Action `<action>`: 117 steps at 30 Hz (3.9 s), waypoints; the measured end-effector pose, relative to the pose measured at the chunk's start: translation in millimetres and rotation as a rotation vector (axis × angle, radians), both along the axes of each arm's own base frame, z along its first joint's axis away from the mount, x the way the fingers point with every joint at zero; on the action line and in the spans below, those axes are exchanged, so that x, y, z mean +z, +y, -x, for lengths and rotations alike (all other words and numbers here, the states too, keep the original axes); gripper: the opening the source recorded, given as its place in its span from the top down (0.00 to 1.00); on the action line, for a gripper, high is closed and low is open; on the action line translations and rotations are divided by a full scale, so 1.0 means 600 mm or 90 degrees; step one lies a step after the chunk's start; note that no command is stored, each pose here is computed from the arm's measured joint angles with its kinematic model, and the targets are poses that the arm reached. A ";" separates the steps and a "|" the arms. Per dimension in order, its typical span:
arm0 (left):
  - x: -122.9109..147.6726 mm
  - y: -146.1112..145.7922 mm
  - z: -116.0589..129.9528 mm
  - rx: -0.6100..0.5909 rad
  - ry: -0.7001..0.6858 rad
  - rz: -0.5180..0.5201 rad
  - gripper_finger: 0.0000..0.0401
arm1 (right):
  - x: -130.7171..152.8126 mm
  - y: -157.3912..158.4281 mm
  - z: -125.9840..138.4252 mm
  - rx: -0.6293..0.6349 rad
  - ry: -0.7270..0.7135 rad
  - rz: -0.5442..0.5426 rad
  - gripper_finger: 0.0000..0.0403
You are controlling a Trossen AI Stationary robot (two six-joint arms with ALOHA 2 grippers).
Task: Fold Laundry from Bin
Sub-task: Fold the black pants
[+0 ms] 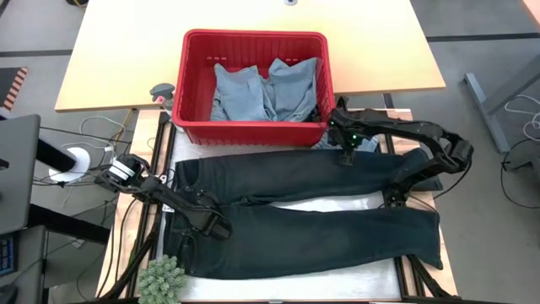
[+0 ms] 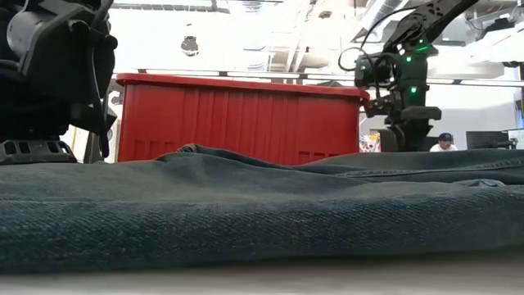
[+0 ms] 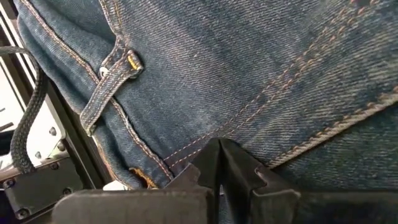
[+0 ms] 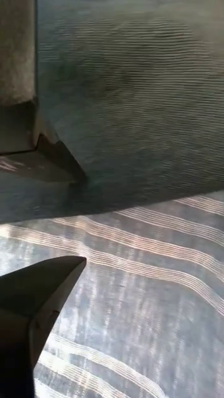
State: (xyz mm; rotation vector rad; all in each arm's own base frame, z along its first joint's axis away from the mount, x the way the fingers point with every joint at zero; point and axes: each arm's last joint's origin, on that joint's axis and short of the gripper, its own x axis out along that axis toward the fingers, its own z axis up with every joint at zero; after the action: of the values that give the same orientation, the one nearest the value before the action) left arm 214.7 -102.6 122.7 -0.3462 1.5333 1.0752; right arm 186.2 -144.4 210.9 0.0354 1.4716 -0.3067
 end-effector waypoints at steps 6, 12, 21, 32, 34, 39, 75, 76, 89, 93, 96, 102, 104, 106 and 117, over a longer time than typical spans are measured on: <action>0.000 0.000 -0.001 0.000 -0.003 -0.002 1.00 | 0.000 -0.005 0.017 0.004 0.009 -0.049 0.53; 0.000 0.000 -0.001 -0.007 -0.007 -0.008 1.00 | -0.002 -0.004 0.019 0.021 0.012 -0.068 0.84; 0.000 0.000 -0.001 -0.007 -0.009 -0.009 1.00 | 0.036 -0.004 0.023 -0.001 -0.002 0.002 0.96; -0.001 0.000 -0.001 -0.004 -0.014 -0.015 1.00 | 0.062 -0.020 0.029 -0.040 0.024 0.127 0.68; -0.001 0.000 -0.001 0.000 -0.016 -0.019 1.00 | 0.061 -0.022 0.032 -0.051 0.029 0.126 0.62; 0.006 -0.006 -0.007 -0.018 -0.032 -0.027 1.00 | 0.099 -0.001 0.025 -0.037 -0.091 0.009 0.52; 0.313 -0.031 0.038 -0.442 -0.662 0.224 1.00 | 0.142 0.382 -0.032 0.156 -0.230 -0.068 0.54; 0.316 -0.023 0.037 -0.413 -0.678 0.179 1.00 | 0.143 0.379 -0.032 0.144 -0.237 -0.020 0.54; 0.348 0.119 0.028 -0.337 -0.702 0.036 0.83 | 0.140 0.160 -0.047 0.077 -0.154 0.054 0.53; 0.340 0.151 0.016 -0.345 -0.666 0.028 0.69 | 0.140 0.099 -0.028 0.108 -0.136 0.053 0.53; 0.329 0.178 0.014 -0.308 -0.622 0.010 0.60 | 0.140 0.062 -0.010 0.114 -0.132 0.051 0.53; 0.309 0.232 0.012 -0.299 -0.533 0.001 0.50 | 0.131 0.002 0.017 0.068 -0.145 0.025 0.53; 0.301 0.251 0.011 -0.289 -0.515 0.022 0.50 | 0.125 -0.010 0.020 0.062 -0.142 0.011 0.53; 0.290 0.265 0.012 -0.279 -0.482 0.041 0.50 | 0.119 -0.018 0.020 0.056 -0.137 0.002 0.53; 0.223 0.304 0.009 -0.283 -0.277 0.073 0.50 | 0.113 -0.025 0.023 0.053 -0.130 -0.014 0.53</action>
State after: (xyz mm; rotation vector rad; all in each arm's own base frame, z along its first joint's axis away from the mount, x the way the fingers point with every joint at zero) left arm 209.3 79.6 256.3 -0.2769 1.2037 0.5227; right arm 172.2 -159.5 278.8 0.0232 1.2700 -0.2124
